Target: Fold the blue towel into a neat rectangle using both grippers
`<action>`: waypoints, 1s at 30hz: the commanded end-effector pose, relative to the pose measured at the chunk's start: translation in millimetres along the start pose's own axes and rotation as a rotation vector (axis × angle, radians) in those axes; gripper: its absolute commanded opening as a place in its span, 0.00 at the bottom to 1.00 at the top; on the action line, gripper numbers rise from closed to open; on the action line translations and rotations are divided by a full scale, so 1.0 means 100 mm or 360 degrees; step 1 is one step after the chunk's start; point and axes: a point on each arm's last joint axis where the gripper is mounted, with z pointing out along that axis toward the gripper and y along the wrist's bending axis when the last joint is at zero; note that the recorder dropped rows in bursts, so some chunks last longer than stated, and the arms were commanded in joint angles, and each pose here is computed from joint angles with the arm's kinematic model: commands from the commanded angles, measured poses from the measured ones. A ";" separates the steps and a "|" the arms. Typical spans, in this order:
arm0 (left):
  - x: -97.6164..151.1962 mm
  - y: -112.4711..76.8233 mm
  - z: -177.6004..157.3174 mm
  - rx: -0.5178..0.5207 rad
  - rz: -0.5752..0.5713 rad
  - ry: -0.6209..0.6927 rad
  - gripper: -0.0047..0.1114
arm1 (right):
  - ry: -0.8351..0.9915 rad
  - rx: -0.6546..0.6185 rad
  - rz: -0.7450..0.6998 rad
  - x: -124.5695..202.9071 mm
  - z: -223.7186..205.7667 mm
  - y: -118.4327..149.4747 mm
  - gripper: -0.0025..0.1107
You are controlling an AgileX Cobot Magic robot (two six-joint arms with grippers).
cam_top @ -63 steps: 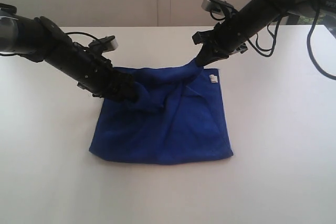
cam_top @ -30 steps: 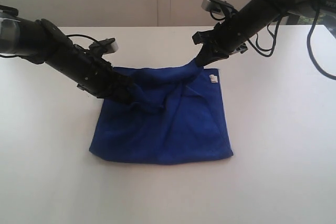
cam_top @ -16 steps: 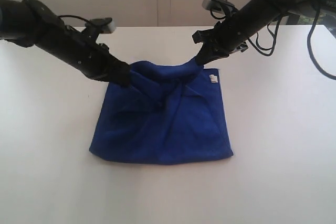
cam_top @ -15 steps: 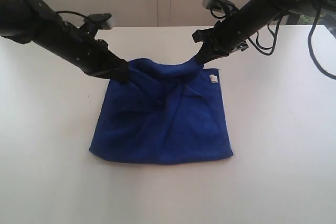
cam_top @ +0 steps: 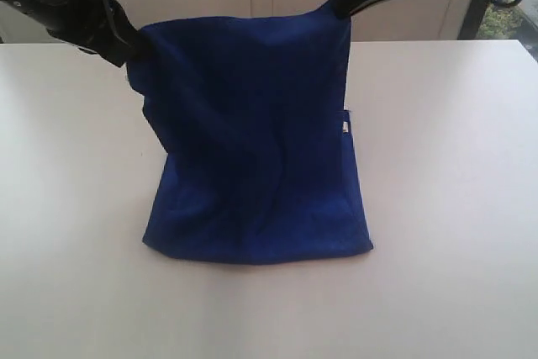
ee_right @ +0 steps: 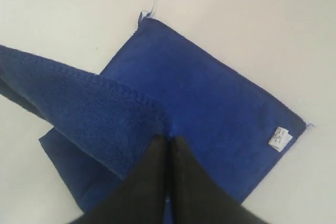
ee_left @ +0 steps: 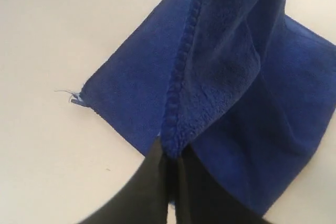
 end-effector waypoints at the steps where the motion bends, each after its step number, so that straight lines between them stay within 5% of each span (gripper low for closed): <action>1: 0.02 -0.15 -0.21 0.0119 -0.0064 0.0056 0.04 | 0.0009 0.0001 -0.0057 0.11 -0.20 0.35 0.02; 18: 0.11 -0.71 -0.94 0.0482 -0.0106 0.0121 0.04 | -0.0090 0.0056 -0.0110 0.98 -0.85 1.15 0.02; 30: 0.37 -0.99 -1.00 0.0649 -0.0223 0.0099 0.04 | -0.0220 -0.0056 -0.0101 1.56 -1.18 1.52 0.02</action>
